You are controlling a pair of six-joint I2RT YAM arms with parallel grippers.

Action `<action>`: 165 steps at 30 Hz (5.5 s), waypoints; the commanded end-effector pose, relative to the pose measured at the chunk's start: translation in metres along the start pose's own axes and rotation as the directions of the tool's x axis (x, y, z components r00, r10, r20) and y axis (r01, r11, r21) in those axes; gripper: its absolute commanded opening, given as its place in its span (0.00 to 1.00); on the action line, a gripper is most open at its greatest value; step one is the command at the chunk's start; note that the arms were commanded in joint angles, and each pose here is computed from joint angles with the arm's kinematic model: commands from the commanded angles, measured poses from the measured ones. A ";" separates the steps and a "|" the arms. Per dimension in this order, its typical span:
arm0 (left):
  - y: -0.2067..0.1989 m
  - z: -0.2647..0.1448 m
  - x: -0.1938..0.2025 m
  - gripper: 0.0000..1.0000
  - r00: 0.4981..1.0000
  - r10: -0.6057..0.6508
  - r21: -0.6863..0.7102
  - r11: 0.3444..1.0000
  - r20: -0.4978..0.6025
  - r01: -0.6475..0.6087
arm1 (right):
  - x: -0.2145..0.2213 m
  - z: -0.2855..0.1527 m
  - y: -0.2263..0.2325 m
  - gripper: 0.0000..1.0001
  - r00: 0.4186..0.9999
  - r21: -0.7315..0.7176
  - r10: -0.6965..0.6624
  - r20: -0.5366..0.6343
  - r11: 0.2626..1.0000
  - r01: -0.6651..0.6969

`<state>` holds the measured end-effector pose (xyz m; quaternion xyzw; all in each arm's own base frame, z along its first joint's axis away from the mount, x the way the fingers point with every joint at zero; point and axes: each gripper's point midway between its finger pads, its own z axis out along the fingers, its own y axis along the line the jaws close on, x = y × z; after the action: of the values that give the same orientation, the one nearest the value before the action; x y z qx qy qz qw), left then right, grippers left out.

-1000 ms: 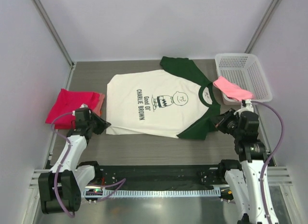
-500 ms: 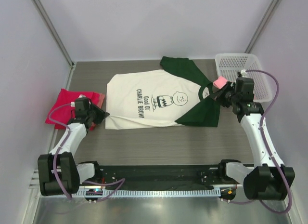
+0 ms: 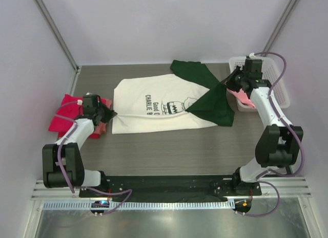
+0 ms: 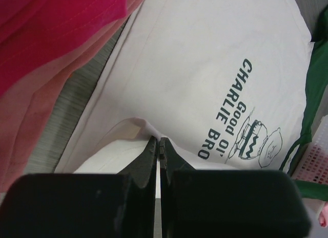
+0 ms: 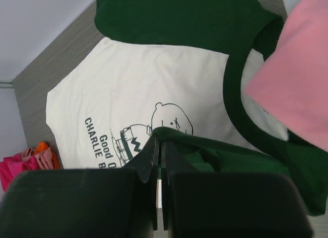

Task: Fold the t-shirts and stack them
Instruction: Fold the tshirt

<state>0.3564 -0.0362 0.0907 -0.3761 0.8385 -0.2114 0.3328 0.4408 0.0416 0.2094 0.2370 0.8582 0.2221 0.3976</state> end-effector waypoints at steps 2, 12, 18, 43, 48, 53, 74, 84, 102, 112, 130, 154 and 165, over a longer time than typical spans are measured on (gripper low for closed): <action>-0.018 0.012 -0.019 0.00 0.998 0.029 0.017 0.999 0.054 -0.030 | -0.031 0.011 0.028 0.01 0.998 -0.063 -0.025 0.061 0.998 0.029; -0.015 0.031 -0.029 0.00 0.997 0.036 -0.036 0.999 0.073 -0.034 | -0.047 0.057 0.028 0.01 0.999 -0.054 -0.011 0.037 0.998 0.013; -0.015 0.045 -0.030 0.00 0.998 0.012 -0.049 0.999 0.060 -0.009 | -0.060 0.075 0.041 0.03 0.999 -0.082 -0.005 0.035 0.997 0.007; 0.030 -0.030 0.027 0.76 0.984 -0.025 0.003 1.000 0.175 0.024 | 0.088 -0.015 -0.095 0.50 0.935 0.120 0.145 0.323 0.974 -0.192; 0.047 -0.032 0.033 0.75 0.971 -0.092 0.020 0.996 0.223 0.089 | 0.093 -0.009 -0.115 0.51 0.911 0.155 0.193 0.366 0.952 -0.263; 0.054 -0.027 0.033 0.72 0.952 -0.163 0.044 0.987 0.260 0.157 | 0.099 0.008 -0.135 0.52 0.889 0.197 0.235 0.392 0.923 -0.331; 0.065 0.014 0.037 0.48 0.941 -0.253 -0.035 0.963 0.225 0.267 | 0.098 0.022 -0.179 0.01 0.847 0.349 0.217 0.485 0.840 -0.415; 0.077 0.019 0.050 0.02 0.948 -0.257 -0.072 0.959 0.189 0.275 | 0.096 0.011 -0.174 0.01 0.837 0.321 0.228 0.497 0.848 -0.421; -0.032 -0.035 -0.065 0.00 0.925 -0.263 0.034 0.964 0.275 0.264 | -0.020 -0.030 -0.026 0.01 0.806 0.150 0.232 0.545 0.919 -0.366; -0.007 -0.052 -0.047 0.00 0.942 -0.236 -0.006 0.970 0.237 0.244 | 0.004 -0.054 -0.039 0.01 0.817 0.162 0.243 0.523 0.913 -0.374; 0.110 -0.067 0.062 0.64 0.964 -0.196 -0.120 0.968 0.181 0.219 | 0.156 -0.124 -0.162 0.46 0.807 0.213 0.322 0.496 0.856 -0.472; -0.079 -0.039 -0.068 0.89 0.972 0.132 0.114 0.981 0.194 -0.156 | -0.008 0.013 0.053 0.56 0.954 0.072 -0.220 0.204 0.975 0.210; -0.113 0.096 -0.115 0.88 0.987 0.094 0.072 0.992 0.127 -0.104 | -0.044 0.170 0.048 0.62 0.956 0.206 -0.232 0.178 0.959 0.194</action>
<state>0.5061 -0.0262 0.1317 -0.3419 0.8352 -0.1904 0.3865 0.5825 0.0890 0.1491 0.2025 0.8606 0.0920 0.4581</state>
